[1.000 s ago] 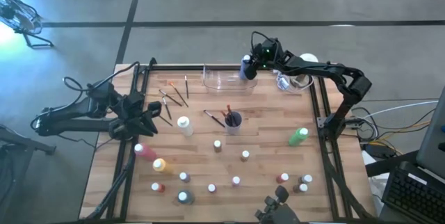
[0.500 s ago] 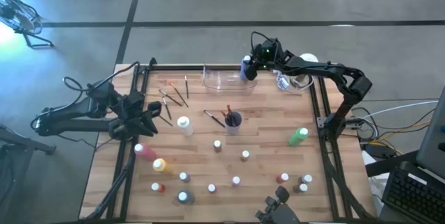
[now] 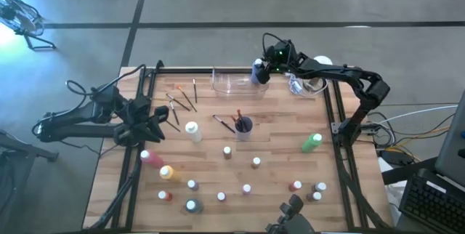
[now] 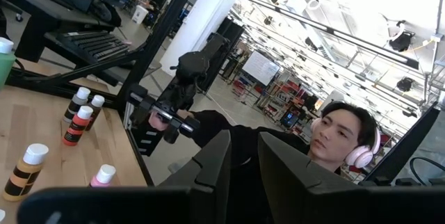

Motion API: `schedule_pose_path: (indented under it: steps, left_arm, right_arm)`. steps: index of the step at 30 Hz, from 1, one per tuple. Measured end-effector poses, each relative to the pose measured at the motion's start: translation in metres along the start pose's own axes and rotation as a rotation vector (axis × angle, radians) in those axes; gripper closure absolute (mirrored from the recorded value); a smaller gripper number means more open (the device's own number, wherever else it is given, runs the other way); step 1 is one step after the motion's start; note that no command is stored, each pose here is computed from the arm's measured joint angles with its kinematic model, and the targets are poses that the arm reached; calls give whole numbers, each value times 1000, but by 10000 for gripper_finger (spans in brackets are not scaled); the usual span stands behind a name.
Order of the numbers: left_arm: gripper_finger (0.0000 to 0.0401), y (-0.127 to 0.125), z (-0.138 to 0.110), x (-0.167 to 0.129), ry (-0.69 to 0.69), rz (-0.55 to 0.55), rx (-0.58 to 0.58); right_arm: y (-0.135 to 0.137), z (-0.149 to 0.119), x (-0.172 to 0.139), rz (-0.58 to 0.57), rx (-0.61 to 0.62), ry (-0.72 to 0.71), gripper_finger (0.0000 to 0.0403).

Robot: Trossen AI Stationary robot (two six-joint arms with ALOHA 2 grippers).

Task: Pick & Place Paint Supplies
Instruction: Put the green paint bottle into the transparent bin

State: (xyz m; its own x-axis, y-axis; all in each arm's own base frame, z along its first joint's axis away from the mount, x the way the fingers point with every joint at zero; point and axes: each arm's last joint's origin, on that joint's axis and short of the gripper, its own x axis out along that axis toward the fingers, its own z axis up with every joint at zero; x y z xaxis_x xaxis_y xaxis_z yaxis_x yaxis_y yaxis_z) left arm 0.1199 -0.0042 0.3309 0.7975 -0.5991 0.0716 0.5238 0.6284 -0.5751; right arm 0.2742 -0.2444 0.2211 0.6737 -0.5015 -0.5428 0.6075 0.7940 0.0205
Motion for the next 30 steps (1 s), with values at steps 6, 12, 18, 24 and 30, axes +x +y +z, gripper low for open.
schedule_pose_path:
  steps: [6,12,18,24,30]
  left_arm:
    - [320,0,0,0,0,0,0]
    - [321,0,0,0,0,0,0]
    - [320,0,0,0,0,0,0]
    - [320,0,0,0,0,0,0]
    - [320,0,0,0,0,0,0]
  right_arm:
    - [1,8,-14,-1,-5,-30,157]
    - [2,21,-33,-2,-10,-90,147]
    - [6,40,-70,-1,-16,-157,162]
    - [11,52,-119,11,-21,-212,183]
    - [27,51,-163,54,-45,-216,198]
